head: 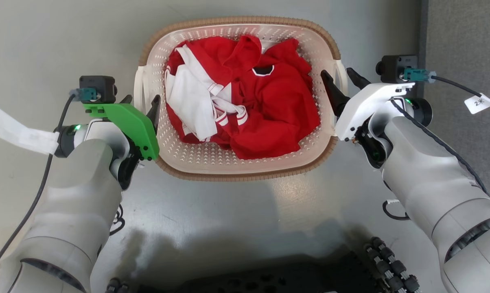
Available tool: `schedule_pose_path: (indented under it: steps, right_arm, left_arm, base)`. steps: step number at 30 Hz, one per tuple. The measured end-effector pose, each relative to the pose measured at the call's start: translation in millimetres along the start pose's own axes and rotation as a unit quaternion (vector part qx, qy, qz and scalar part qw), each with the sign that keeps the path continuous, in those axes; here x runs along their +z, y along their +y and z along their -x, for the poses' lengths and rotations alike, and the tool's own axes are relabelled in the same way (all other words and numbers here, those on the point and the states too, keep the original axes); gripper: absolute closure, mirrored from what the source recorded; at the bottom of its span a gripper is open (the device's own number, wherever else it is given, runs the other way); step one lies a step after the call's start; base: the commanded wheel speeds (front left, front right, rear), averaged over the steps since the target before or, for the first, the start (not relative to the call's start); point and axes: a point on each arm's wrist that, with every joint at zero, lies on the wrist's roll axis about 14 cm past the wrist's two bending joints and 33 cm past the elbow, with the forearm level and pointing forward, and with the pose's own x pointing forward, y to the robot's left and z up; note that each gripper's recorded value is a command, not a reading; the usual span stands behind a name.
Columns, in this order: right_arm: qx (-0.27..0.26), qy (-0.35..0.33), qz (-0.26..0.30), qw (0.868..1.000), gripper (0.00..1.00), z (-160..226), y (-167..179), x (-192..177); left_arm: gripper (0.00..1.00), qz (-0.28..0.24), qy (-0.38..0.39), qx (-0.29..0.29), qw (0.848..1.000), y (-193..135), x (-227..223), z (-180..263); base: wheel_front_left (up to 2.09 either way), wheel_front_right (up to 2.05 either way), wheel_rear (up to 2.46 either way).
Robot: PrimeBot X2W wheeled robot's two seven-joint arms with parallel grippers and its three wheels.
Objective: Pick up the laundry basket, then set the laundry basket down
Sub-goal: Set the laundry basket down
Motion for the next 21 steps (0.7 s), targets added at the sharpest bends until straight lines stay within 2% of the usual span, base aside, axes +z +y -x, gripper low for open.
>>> schedule_pose_path:
  steps: [16, 21]
  right_arm:
    - [-0.018, -0.027, -0.022, 0.999, 0.00, 39, 1, 9]
    - [-0.017, -0.053, -0.030, 0.998, 0.00, 55, 6, 24]
  left_arm:
    - [0.00, -0.001, -0.038, 0.005, 0.999, -13, 6, 34]
    - [0.00, -0.001, -0.072, -0.004, 0.997, -26, 23, 49]
  base:
    - [0.00, 0.00, 0.00]
    - [0.00, 0.00, 0.00]
